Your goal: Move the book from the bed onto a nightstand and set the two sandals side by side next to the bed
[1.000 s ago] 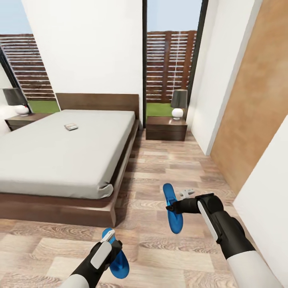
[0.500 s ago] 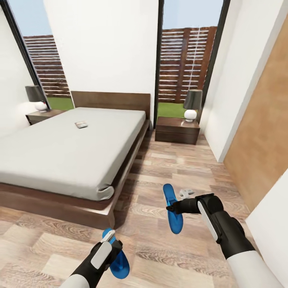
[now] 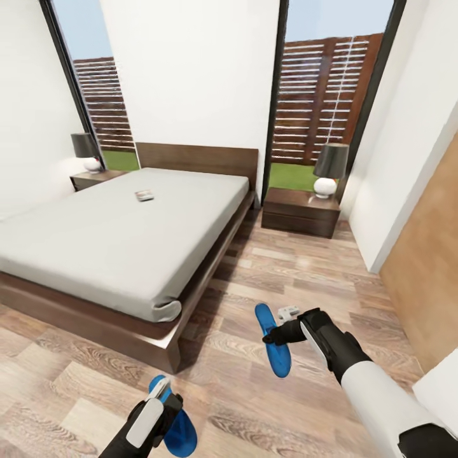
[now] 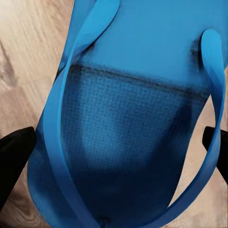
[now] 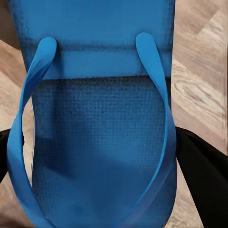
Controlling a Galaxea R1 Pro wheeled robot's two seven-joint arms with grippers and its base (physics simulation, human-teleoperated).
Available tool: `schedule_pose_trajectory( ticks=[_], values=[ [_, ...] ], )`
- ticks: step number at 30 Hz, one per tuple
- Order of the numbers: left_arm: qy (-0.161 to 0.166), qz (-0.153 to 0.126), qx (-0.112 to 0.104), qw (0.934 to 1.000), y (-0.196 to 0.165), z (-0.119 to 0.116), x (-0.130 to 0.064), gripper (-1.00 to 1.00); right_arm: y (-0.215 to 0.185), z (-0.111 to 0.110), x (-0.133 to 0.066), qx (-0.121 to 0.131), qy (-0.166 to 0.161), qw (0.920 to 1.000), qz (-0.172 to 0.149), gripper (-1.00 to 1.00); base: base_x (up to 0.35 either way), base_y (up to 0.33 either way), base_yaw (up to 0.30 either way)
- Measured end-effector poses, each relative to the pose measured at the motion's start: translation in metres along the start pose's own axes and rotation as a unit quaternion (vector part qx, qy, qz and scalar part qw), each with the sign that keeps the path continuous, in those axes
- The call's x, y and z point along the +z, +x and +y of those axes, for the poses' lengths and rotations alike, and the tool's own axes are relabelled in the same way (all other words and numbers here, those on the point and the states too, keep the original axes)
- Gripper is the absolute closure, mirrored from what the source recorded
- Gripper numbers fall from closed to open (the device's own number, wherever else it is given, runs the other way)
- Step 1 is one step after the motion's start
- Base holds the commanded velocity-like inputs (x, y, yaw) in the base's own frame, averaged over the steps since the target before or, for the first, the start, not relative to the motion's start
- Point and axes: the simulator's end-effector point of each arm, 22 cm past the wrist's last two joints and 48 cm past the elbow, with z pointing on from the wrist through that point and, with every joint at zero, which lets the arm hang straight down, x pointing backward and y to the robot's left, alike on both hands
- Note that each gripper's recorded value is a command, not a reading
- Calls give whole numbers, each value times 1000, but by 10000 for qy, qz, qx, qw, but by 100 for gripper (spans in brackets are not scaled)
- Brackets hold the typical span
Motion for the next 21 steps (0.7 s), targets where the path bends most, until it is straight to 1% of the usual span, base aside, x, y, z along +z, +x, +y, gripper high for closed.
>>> schedule_pose_trajectory(
  ticks=[4, 9, 15, 17, 18, 21],
  values=[
    [13, 6, -24, 10000, 2, -1, 0, 100, -2, 0, 0, -18, 1, 10000, -22, 100, 188, -295, 187],
    [63, 15, -20, 10000, 3, -3, 0, 100, -4, 0, -1, -45, 3, 10000, -64, 100, 187, -295, 31],
    [98, 21, -52, 9999, 5, -6, 0, 100, -17, 2, -9, -127, 39, 9996, -244, 100, 186, -295, 0],
    [108, 35, -66, 9999, 7, -7, -1, 100, -26, 3, -13, -170, 43, 9992, -354, 100, 186, -295, 0],
    [122, 57, -90, 9999, 9, -9, -1, 100, -31, 4, -17, -192, 41, 9989, -430, 100, 186, -295, 0],
    [145, 104, -166, 9997, 12, -10, -1, 100, -39, 5, -22, -232, 52, 9983, -527, 100, 185, -295, 0]
  ],
)
